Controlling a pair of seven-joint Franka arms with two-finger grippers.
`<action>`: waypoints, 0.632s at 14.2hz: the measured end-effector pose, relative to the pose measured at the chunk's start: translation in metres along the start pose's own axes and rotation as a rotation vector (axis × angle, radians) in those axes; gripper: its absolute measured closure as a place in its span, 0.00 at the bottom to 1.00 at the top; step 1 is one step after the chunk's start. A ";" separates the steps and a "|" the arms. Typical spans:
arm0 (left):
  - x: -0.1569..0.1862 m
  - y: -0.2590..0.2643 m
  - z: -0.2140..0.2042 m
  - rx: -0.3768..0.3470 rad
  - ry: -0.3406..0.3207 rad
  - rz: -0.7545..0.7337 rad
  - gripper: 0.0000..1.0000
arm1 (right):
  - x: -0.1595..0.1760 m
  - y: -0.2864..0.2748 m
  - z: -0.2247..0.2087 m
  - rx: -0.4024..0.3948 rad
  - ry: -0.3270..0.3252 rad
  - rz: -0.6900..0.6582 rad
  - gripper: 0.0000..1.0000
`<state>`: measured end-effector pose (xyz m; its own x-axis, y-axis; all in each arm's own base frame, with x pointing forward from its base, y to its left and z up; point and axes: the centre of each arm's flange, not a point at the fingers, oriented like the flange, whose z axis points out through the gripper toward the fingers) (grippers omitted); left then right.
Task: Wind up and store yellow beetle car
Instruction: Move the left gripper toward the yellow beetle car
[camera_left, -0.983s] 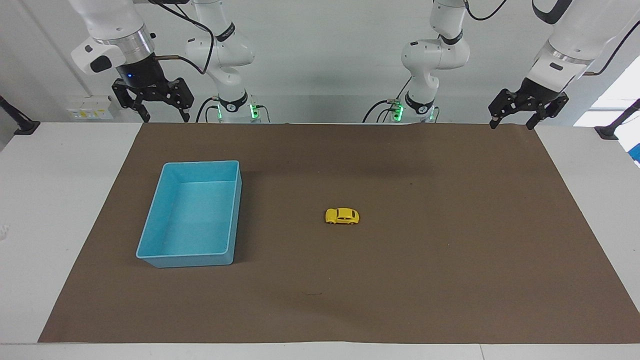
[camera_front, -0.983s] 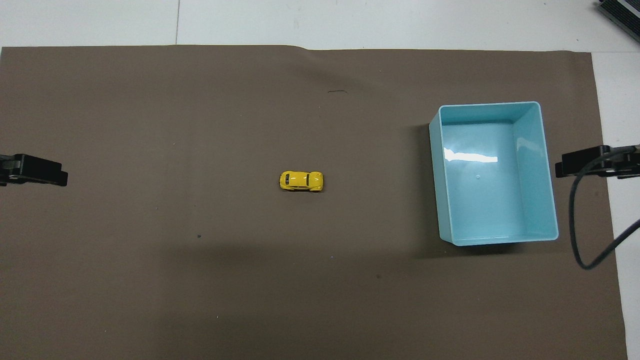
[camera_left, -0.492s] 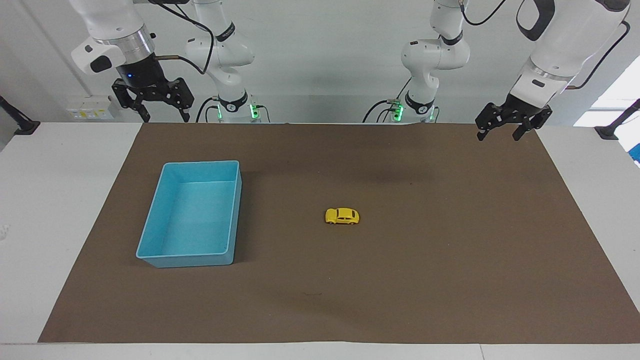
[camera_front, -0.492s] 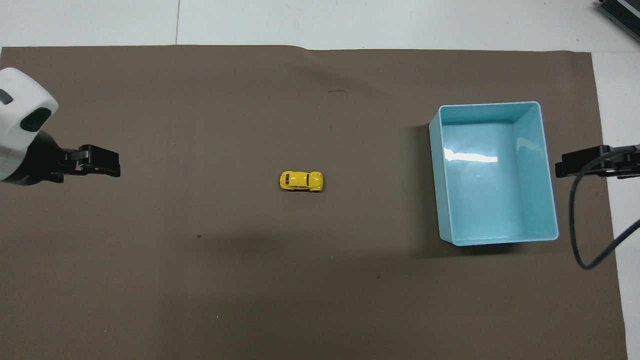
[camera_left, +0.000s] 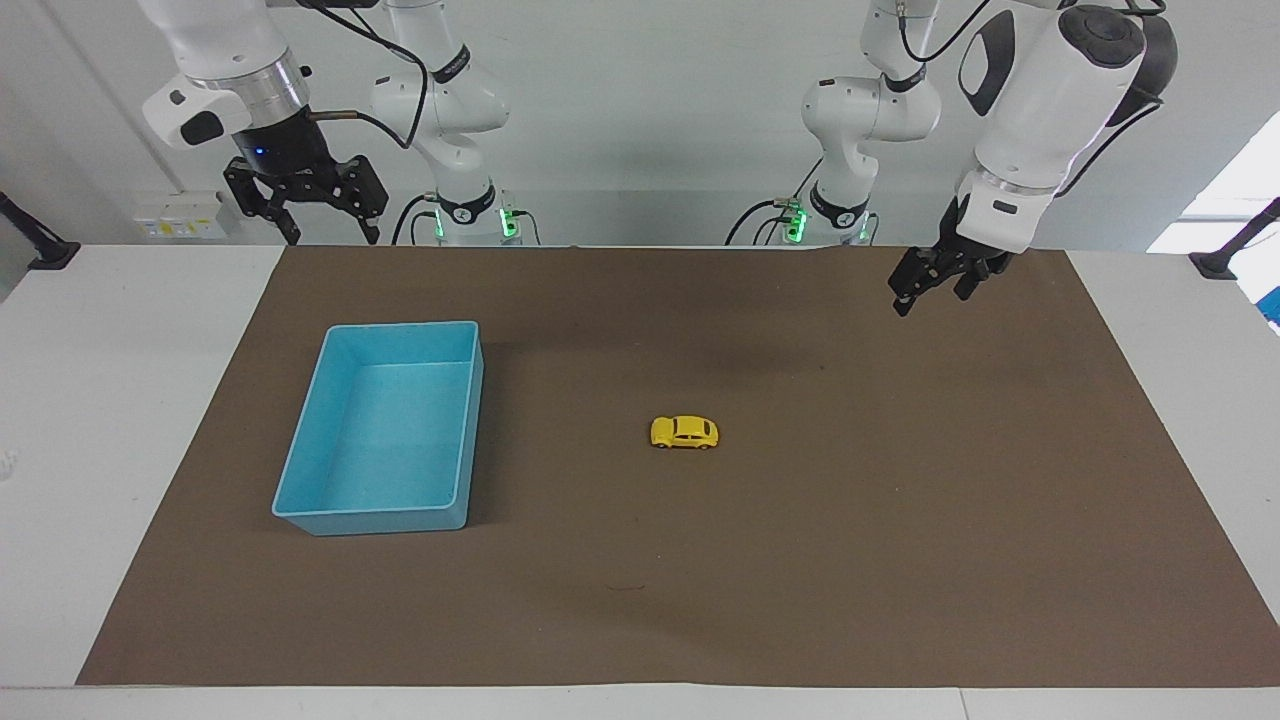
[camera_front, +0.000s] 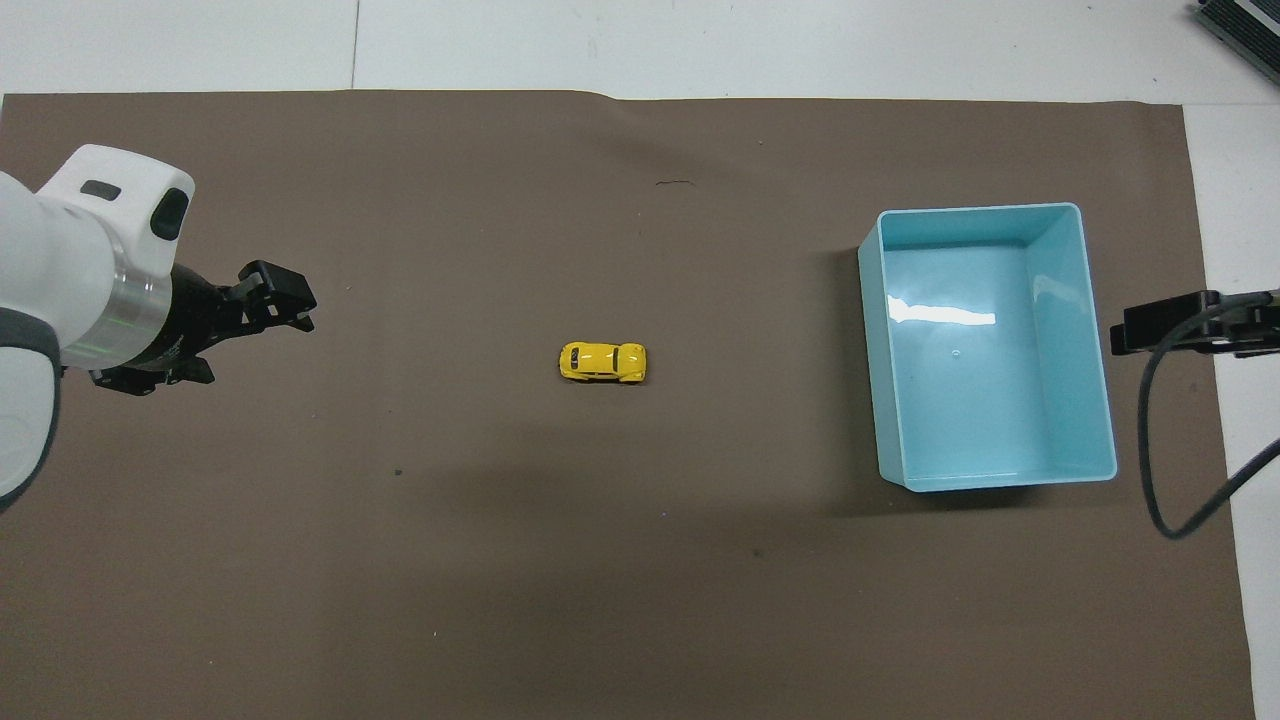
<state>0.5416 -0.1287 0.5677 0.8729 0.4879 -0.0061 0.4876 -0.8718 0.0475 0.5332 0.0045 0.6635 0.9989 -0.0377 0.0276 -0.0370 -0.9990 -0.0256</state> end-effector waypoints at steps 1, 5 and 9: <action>-0.001 0.004 0.003 -0.015 -0.008 -0.085 0.00 | 0.000 0.000 0.000 0.000 0.000 0.000 0.00; -0.009 0.022 0.031 -0.038 -0.042 -0.476 0.00 | 0.000 0.000 0.000 0.000 0.000 0.000 0.00; -0.023 0.057 0.057 -0.080 -0.034 -0.812 0.00 | 0.000 0.000 0.000 0.000 0.000 0.000 0.00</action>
<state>0.5507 -0.1924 0.5137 0.2483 0.9636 -0.0995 0.9669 -0.2402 0.0860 0.5332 0.0045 0.6635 0.9989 -0.0377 0.0276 -0.0370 -0.9990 -0.0256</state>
